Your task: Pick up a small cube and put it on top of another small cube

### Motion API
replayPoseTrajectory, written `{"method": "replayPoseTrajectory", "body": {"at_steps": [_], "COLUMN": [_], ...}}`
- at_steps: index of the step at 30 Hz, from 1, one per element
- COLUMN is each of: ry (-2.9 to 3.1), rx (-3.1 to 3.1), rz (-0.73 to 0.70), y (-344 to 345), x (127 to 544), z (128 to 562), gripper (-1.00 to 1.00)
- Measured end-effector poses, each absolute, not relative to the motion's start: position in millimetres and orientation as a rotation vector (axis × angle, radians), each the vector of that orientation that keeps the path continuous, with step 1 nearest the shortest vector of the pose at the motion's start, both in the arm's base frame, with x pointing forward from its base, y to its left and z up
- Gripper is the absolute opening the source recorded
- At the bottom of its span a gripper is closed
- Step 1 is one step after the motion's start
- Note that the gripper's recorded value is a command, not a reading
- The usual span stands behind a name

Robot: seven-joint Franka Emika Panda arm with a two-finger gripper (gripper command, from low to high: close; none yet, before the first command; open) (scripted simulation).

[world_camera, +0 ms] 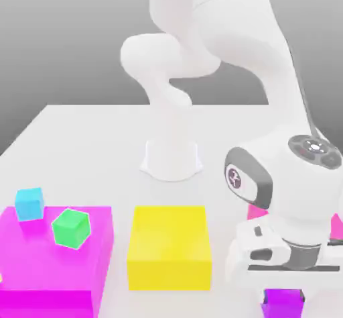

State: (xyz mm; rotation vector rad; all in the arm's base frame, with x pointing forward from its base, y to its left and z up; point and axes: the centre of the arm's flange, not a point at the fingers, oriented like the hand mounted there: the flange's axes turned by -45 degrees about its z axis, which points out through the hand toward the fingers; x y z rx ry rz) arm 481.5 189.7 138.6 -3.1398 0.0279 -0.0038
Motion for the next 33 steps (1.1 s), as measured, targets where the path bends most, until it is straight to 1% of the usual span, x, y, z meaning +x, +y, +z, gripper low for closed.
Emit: {"method": "replayPoseTrajectory", "body": {"at_steps": [1, 2, 6, 7, 11, 15, 18, 21, 23, 25, 27, 29, 30, 33], "ry": [0.027, 0.028, 0.031, 0.111, 0.662, 1.196, 1.640, 2.072, 2.303, 2.475, 2.620, 2.669, 2.677, 2.677], "rx": [-3.140, -3.140, -3.140, -3.146, -3.118, -2.976, -2.761, -2.442, -2.206, -1.981, -1.750, -1.660, -1.644, -1.643], "rz": [-0.002, -0.003, -0.002, -0.002, -0.003, -0.005, -0.004, -0.002, -0.004, -0.005, -0.004, -0.003, -0.003, -0.003], "y": [190, 190, 189, 174, 75, -18, -104, -187, -226, -251, -275, -283, -284, -284], "x": [481, 481, 482, 485, 497, 488, 464, 424, 393, 365, 338, 327, 325, 325], "z": [134, 139, 188, 198, 225, 250, 269, 291, 306, 319, 314, 292, 280, 280], "gripper": [-1.00, -1.00, -1.00, -1.00, -1.00, -1.00, -1.00, -1.00, -1.00, -1.00, -1.00, -1.00, 1.00, 1.00]}}
